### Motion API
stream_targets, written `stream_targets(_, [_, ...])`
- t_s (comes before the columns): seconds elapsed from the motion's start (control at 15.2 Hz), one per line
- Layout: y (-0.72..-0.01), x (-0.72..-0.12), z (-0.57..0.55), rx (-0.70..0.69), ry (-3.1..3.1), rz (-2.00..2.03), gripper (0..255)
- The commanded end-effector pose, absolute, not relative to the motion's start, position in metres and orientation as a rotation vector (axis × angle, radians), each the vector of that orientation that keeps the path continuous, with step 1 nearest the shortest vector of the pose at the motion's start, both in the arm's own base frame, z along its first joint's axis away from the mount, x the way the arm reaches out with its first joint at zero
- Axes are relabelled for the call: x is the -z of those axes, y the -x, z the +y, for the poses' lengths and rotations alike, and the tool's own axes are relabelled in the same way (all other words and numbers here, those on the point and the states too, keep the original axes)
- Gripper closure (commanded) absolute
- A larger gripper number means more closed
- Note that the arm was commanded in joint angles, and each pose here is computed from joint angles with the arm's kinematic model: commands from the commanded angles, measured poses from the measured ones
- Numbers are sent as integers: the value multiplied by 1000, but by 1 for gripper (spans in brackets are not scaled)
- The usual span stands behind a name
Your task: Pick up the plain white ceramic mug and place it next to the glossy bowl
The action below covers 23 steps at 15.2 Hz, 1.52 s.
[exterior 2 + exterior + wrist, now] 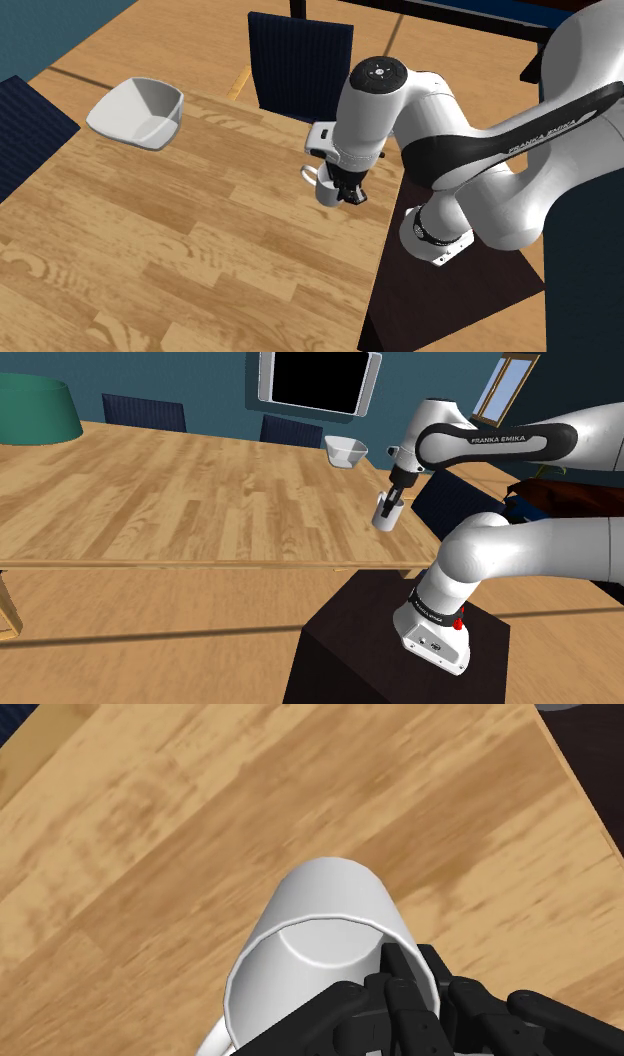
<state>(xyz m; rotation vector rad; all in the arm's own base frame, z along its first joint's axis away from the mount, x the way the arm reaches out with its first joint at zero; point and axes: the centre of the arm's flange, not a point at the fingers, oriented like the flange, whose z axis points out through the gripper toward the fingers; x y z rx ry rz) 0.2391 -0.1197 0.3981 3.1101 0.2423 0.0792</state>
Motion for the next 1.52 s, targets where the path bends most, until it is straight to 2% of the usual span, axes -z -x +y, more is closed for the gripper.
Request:
stream_targets(0.0, [-240, -408, -120, -79, -3110, 242, 255])
stream_targets(1.45, [-240, -525, -120, -79, -3110, 242, 255])
